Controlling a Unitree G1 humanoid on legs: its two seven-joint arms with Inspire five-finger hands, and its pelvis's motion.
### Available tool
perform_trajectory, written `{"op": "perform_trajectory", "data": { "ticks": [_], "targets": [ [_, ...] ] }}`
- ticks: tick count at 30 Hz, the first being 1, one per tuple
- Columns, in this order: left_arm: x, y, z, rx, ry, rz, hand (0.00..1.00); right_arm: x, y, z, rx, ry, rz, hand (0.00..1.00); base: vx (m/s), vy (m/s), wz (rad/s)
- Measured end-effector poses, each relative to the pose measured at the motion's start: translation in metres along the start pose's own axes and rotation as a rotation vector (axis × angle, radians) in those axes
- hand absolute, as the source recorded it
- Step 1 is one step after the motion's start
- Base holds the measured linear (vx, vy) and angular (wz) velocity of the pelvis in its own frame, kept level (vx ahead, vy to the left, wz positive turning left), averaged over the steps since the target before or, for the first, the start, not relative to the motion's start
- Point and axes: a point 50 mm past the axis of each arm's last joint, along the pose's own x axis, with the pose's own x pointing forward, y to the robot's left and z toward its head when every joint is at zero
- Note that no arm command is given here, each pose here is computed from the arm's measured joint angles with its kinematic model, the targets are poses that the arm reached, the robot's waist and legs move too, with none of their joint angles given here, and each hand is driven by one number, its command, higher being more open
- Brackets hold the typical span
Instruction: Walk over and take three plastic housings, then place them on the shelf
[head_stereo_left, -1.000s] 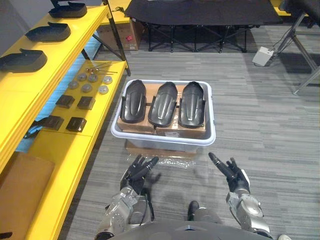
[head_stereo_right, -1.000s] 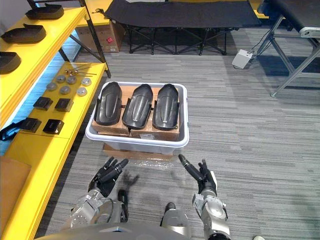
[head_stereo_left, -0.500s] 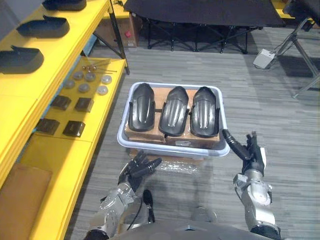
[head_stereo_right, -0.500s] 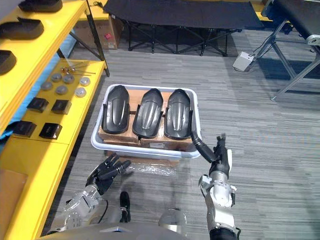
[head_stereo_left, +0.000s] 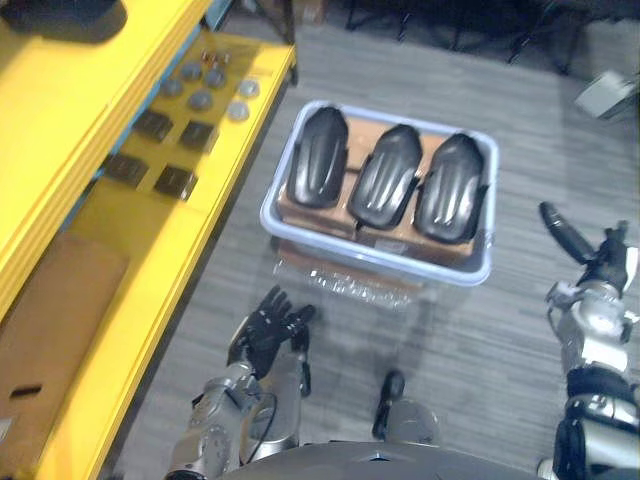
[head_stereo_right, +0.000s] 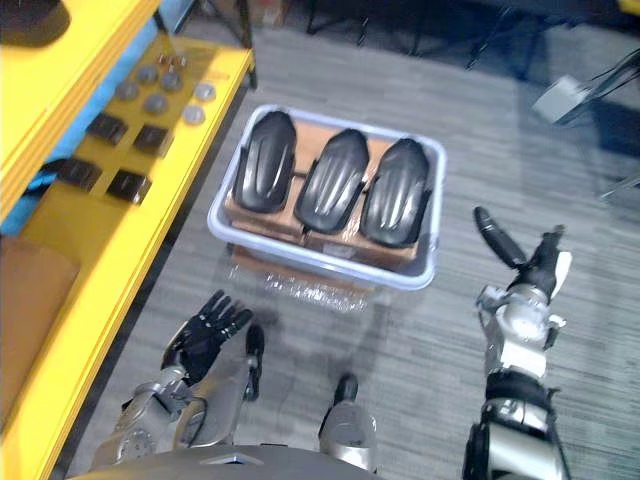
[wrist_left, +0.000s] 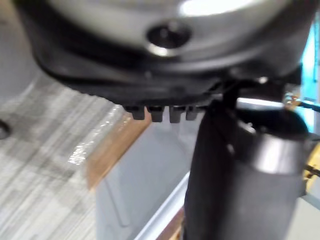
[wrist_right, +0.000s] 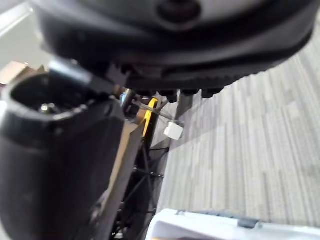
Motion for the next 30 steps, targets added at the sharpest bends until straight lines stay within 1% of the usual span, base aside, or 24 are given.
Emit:
{"op": "perform_trajectory", "data": {
  "ticks": [2, 4, 9, 11, 16, 21, 27, 30],
  "targets": [
    [0.000, -0.004, -0.005, 0.001, 0.021, -0.021, 1.00, 0.009, -0.001, 0.012, -0.007, 0.001, -0.023, 1.00, -0.13, -0.049, 0.06],
    [0.003, -0.008, -0.002, 0.014, -0.008, -0.042, 1.00, 0.020, -0.004, 0.029, -0.037, -0.003, -0.042, 1.00, -0.08, -0.029, 0.09],
    [0.017, -0.009, 0.004, 0.002, -0.059, -0.043, 1.00, 0.043, -0.017, 0.091, -0.078, -0.067, -0.117, 1.00, -0.04, 0.009, 0.05],
    [0.018, -0.006, 0.005, -0.032, -0.075, -0.026, 1.00, 0.044, -0.011, 0.104, -0.084, -0.091, -0.106, 1.00, -0.05, 0.007, 0.06],
    [0.020, -0.013, 0.004, -0.076, -0.102, -0.034, 1.00, 0.045, -0.003, 0.111, -0.152, -0.067, -0.089, 1.00, -0.03, -0.009, 0.12],
    [0.027, -0.022, 0.005, -0.109, -0.115, -0.050, 1.00, 0.048, -0.012, 0.133, -0.202, -0.092, -0.100, 1.00, -0.01, -0.008, 0.03],
    [0.030, -0.029, 0.005, -0.103, -0.132, -0.068, 1.00, 0.048, -0.007, 0.137, -0.289, -0.104, -0.074, 1.00, -0.01, -0.027, 0.04],
    [0.030, -0.031, 0.005, -0.131, -0.146, -0.068, 1.00, 0.048, -0.005, 0.144, -0.283, -0.116, -0.095, 1.00, -0.02, -0.028, 0.06]
  ]
}}
